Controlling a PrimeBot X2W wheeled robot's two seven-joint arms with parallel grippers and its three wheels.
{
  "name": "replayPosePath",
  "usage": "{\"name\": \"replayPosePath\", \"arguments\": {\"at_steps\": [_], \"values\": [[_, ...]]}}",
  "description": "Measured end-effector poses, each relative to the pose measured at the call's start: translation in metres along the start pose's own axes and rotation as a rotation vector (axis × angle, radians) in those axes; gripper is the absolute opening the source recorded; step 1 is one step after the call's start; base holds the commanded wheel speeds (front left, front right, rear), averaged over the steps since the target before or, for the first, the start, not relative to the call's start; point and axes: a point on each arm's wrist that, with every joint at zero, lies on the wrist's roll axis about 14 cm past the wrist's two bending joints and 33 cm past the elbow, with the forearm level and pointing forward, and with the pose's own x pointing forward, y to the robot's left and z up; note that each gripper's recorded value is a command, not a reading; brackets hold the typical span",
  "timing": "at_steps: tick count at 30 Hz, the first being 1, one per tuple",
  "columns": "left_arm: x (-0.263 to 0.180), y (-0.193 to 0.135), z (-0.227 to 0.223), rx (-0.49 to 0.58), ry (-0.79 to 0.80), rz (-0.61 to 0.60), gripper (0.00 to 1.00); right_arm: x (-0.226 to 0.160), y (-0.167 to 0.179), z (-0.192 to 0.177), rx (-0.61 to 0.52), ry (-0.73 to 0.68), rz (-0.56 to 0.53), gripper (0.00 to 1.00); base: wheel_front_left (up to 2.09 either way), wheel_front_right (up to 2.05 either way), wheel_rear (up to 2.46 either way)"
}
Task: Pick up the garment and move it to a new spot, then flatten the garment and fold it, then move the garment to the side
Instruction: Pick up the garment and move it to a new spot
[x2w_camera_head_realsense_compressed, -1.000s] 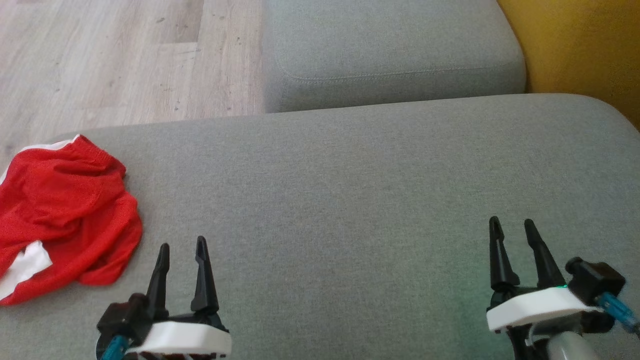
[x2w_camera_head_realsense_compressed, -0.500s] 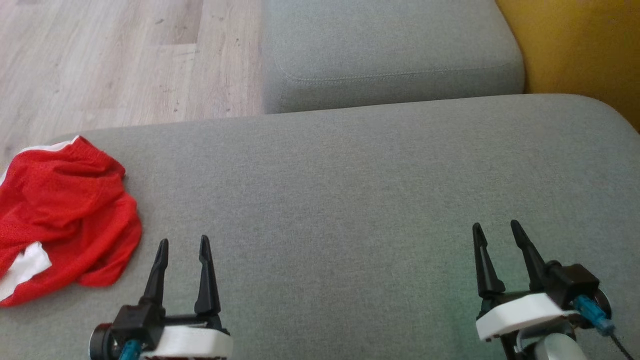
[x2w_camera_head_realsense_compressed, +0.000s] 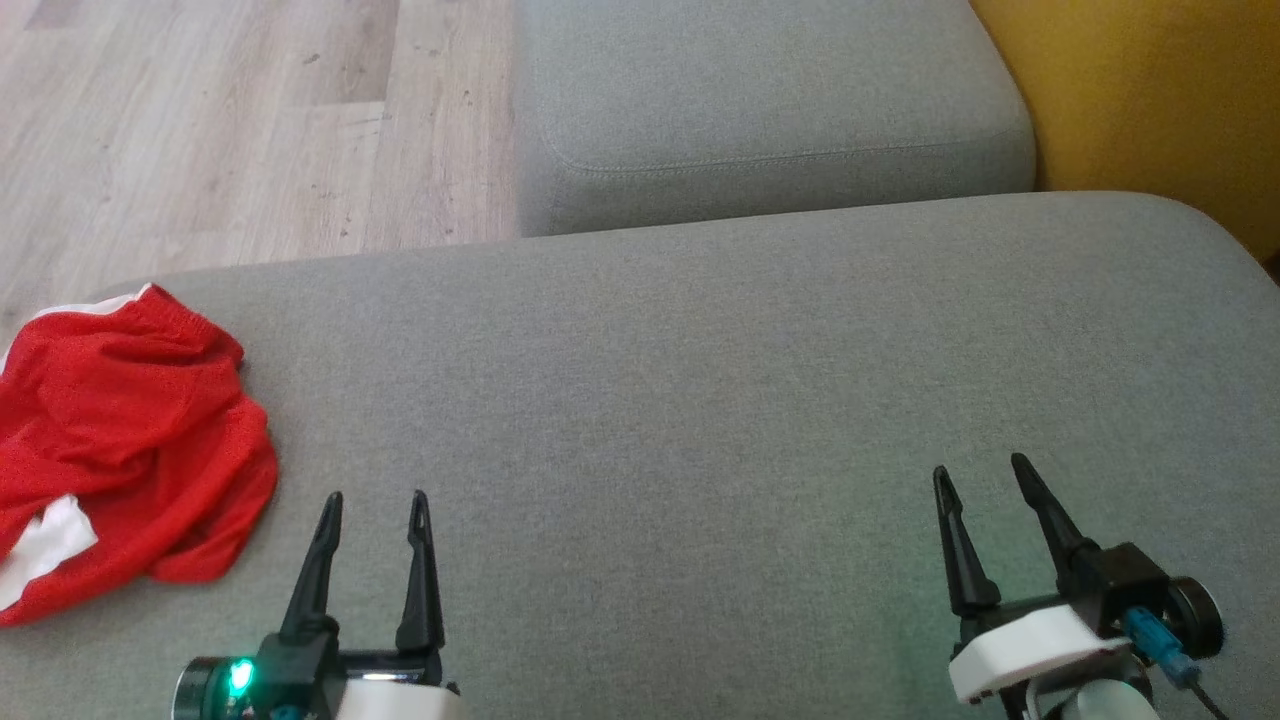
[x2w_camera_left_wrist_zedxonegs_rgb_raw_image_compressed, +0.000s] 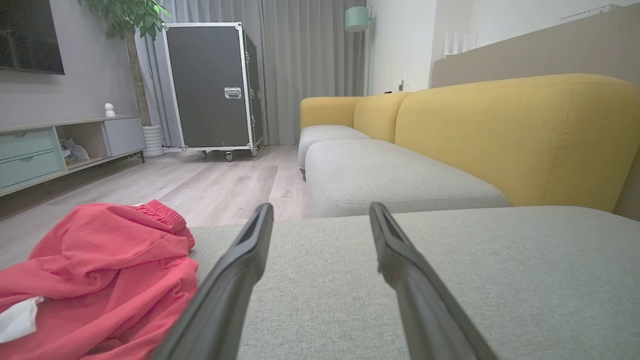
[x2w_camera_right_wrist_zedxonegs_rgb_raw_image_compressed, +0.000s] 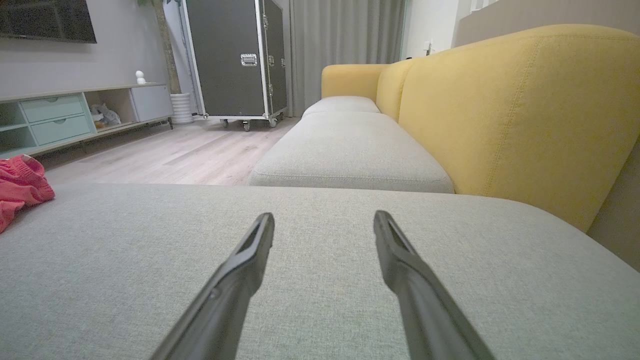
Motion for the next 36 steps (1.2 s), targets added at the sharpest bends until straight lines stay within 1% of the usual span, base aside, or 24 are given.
{"name": "replayPosePath", "arguments": {"at_steps": [16,21,26,32,36], "values": [[-0.001,0.003,-0.010,0.008,0.032,0.012,1.00,-0.002,-0.010,-0.007,-0.002,0.021,-0.031,1.00,0.00,0.00,0.00],[-0.006,0.014,-0.015,0.008,0.049,0.054,1.00,0.006,-0.001,-0.009,-0.012,0.030,0.003,1.00,0.00,0.00,0.00],[-0.021,0.039,-0.015,0.010,0.050,0.144,1.00,0.023,0.026,-0.004,-0.018,0.017,0.094,1.00,0.00,0.00,0.00],[-0.044,0.076,0.010,0.036,-0.024,0.278,1.00,0.044,0.071,0.002,-0.023,-0.001,0.237,1.00,0.00,0.00,0.00],[-0.071,0.111,0.019,0.060,-0.046,0.407,1.00,0.053,0.105,0.002,-0.024,-0.003,0.337,1.00,0.00,0.00,0.00]]}}
